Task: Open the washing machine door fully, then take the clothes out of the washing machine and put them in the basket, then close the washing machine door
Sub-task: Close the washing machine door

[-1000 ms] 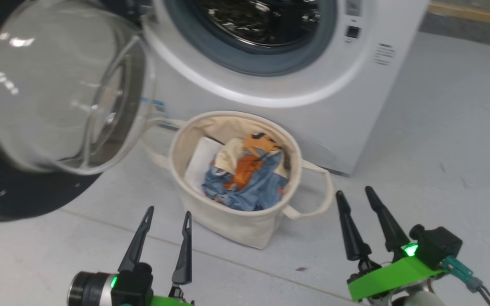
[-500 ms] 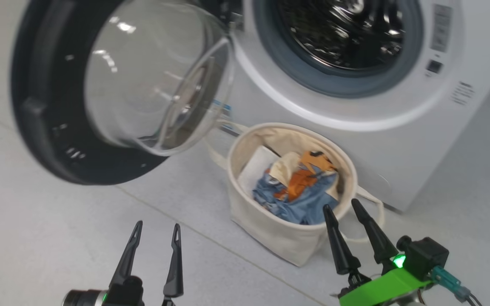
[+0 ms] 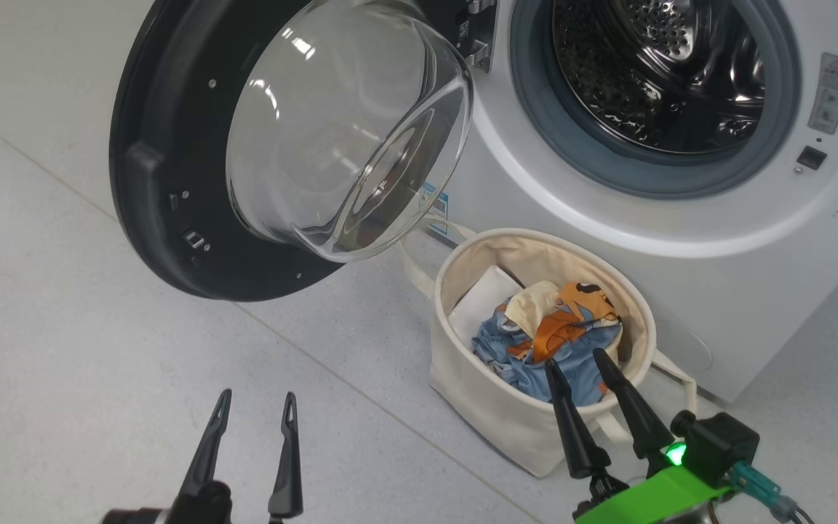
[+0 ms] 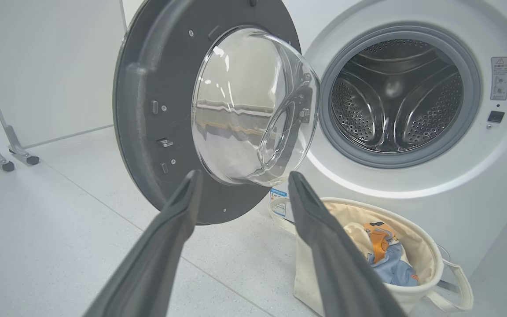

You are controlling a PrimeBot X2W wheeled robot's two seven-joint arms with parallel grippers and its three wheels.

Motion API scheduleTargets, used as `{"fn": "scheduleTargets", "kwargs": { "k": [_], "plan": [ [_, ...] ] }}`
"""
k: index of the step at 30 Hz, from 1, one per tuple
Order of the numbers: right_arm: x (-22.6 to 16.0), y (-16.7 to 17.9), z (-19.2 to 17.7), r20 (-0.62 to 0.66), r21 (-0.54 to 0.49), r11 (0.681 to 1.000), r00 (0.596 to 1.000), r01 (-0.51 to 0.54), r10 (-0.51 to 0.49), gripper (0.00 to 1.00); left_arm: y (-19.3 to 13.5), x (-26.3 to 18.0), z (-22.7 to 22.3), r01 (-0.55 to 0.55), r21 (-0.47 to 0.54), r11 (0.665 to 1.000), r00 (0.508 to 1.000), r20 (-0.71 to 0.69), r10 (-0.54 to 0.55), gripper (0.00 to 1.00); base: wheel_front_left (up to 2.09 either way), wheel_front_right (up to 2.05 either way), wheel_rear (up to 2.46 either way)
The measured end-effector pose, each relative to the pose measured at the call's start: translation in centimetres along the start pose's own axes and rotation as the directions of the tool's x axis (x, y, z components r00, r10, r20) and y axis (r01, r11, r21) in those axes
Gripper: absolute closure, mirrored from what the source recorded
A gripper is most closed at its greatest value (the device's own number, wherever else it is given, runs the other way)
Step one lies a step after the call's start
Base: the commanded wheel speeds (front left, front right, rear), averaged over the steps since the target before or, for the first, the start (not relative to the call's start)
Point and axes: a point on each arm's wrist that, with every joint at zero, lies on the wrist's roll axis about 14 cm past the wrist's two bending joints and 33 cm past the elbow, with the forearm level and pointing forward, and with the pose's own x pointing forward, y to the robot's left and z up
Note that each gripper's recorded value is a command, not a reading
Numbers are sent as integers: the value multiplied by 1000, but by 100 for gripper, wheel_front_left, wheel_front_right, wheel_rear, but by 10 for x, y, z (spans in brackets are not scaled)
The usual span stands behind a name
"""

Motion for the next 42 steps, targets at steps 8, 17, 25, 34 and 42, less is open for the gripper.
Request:
{"fn": "scheduleTargets", "kwargs": {
  "k": [8,17,25,34,42],
  "plan": [
    [-1,-3,-6,-13,12,1000,1000,5,-5,0,-3,3,-1,4,1,1000,1000,-7,-4,0,0,0,0],
    [-2,-8,-9,-20,21,1000,1000,20,-20,0,-8,6,-5,15,2,1000,1000,-20,-15,0,0,0,0],
    [-1,-10,-12,-25,27,999,999,24,-24,0,-9,7,-7,16,4,1000,999,-28,-16,0,0,0,0],
    [-1,-10,-12,-27,29,999,999,23,-23,0,-9,8,-7,14,4,1000,1000,-27,-14,0,0,0,0],
    [-1,-11,-13,-28,29,999,999,26,-25,0,-10,9,-8,15,4,1000,999,-30,-15,0,0,0,0]
  ]
}}
